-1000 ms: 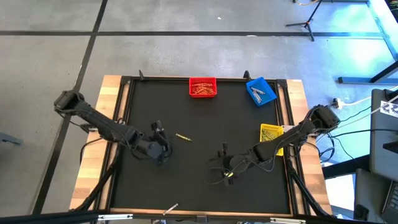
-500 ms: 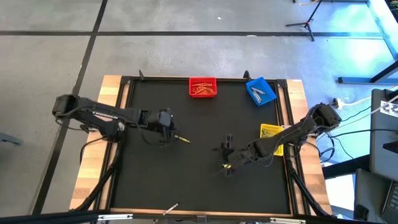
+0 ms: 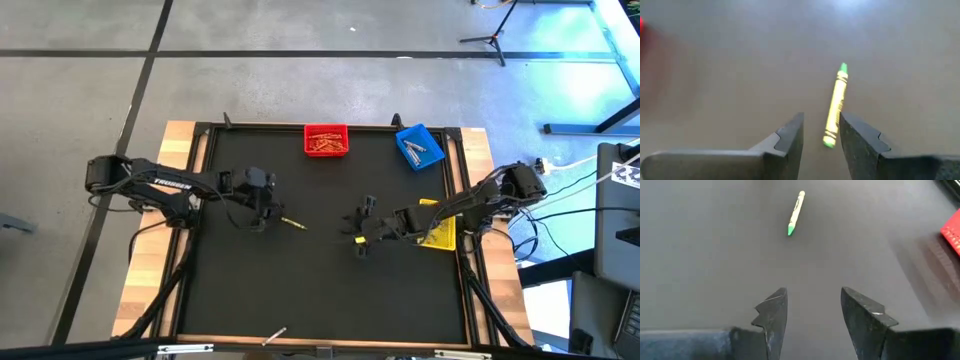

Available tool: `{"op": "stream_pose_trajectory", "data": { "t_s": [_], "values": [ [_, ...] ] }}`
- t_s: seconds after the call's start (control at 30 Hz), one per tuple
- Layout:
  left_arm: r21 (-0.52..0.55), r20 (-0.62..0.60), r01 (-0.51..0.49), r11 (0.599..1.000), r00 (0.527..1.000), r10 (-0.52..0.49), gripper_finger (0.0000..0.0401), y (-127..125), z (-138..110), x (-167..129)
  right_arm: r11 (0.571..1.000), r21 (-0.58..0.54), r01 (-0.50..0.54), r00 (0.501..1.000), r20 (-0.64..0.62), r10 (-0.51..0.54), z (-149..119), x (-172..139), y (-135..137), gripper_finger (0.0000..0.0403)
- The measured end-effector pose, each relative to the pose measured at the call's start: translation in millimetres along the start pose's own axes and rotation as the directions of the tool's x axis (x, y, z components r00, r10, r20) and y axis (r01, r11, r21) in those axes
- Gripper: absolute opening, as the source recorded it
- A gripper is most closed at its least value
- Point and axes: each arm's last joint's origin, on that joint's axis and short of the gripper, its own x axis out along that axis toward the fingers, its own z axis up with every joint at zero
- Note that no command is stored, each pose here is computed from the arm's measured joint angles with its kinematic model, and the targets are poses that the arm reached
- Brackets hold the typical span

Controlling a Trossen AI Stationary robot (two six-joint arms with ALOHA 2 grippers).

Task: Sort crayons
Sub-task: Put the green crayon into the yellow bin

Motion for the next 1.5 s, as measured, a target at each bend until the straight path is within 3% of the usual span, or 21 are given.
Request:
{"op": "stream_pose_trajectory", "data": {
  "t_s": [0.1, 0.6, 0.73, 0.97, 1.17, 1.3, 1.5],
  "values": [
    [0.011, 0.04, -0.016, 1.0, 0.999, 0.015, 0.0117, 0, -3, 5, 1.0, 0.0, -0.006, 1.0, 0.014, 0.006, 3, 4, -9, 0.0182],
    [-0.043, -0.056, 0.061, 0.997, 0.996, -0.063, 0.0115, 2, -27, 47, 0.997, -0.065, -0.034, 0.996, 0.075, 0.039, 12, 9, -23, 0.0182],
    [-0.041, -0.07, 0.044, 0.998, 0.996, -0.047, 0.0091, 2, -28, 47, 0.997, -0.067, -0.033, 0.996, 0.078, 0.038, 12, 9, -23, 0.0182],
    [-0.046, -0.078, 0.03, 0.998, 0.996, -0.034, 0.001, 3, -29, 48, 0.998, -0.056, -0.035, 0.994, 0.099, 0.04, 15, 8, -23, 0.0182],
    [-0.071, -0.068, 0.003, 0.997, 0.998, -0.007, 0.0013, -2, -25, 46, 1.0, -0.021, -0.007, 0.993, 0.117, 0.009, 16, 8, -24, 0.0183],
    [-0.042, -0.037, -0.008, 0.999, 0.999, 0.006, 0.0013, -12, -17, 39, 1.0, -0.011, -0.004, 0.991, 0.137, 0.005, 18, 8, -24, 0.0208],
    [0.016, 0.128, -0.037, 0.999, 0.991, 0.035, 0.0014, -24, 4, 28, 1.0, -0.01, -0.003, 0.988, 0.157, 0.005, 21, 8, -24, 0.0269]
  ]
}}
